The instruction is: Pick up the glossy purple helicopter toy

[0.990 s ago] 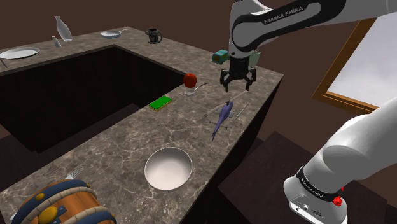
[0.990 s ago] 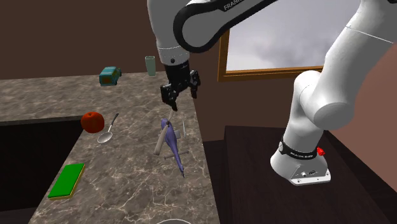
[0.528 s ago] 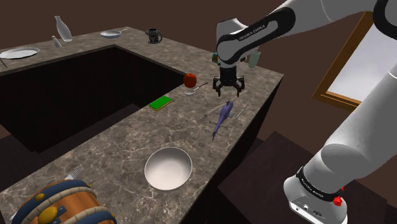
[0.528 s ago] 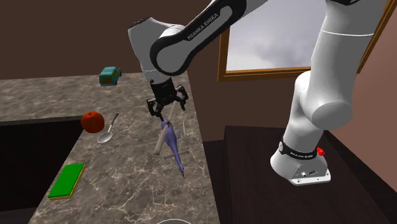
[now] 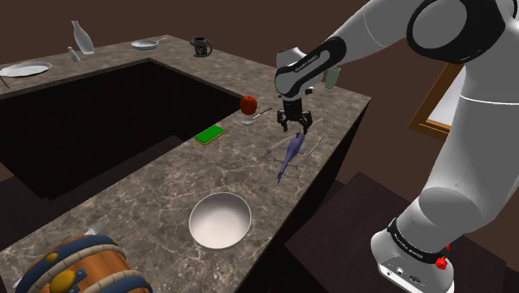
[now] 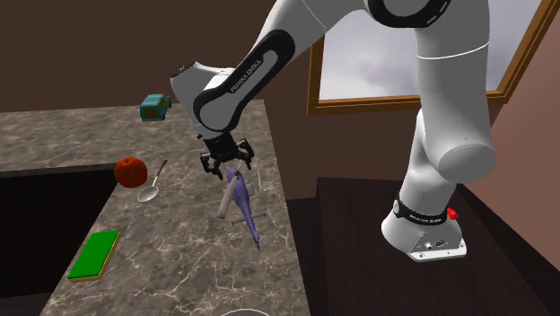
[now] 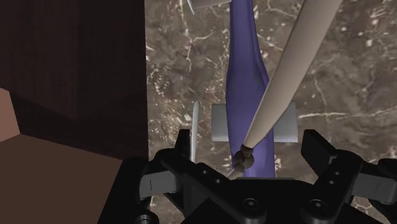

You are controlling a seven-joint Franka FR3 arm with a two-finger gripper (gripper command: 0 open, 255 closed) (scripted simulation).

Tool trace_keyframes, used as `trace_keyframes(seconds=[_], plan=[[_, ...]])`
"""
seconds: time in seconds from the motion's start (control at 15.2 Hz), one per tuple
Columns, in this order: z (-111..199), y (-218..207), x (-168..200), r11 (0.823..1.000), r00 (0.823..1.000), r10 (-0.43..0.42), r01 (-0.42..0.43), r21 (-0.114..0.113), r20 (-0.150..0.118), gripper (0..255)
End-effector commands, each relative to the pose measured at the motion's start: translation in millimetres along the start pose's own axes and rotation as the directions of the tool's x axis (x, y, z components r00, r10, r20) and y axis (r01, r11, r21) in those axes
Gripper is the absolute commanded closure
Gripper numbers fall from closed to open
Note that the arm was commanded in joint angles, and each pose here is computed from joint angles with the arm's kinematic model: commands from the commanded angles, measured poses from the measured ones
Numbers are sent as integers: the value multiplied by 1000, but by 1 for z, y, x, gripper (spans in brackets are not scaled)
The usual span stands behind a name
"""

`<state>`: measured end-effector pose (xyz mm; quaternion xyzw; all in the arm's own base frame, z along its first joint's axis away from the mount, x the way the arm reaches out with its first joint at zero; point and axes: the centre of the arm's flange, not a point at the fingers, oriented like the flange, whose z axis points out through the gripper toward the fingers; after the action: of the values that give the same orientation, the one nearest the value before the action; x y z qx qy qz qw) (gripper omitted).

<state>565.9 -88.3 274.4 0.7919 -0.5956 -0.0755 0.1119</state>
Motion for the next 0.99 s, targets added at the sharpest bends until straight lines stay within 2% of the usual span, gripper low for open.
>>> trace_keyframes(seconds=[0.0,0.4,0.53,0.59,0.92], plan=[[10,-5,7,1000,1000,27,-27,-6,1,0],[44,-14,6,1000,1000,27,-27,-6,1,0],[44,-14,6,1000,1000,27,-27,-6,1,0],[44,-14,7,1000,1000,27,-27,-6,1,255],[43,-14,7,1000,1000,27,-27,-6,1,255]])
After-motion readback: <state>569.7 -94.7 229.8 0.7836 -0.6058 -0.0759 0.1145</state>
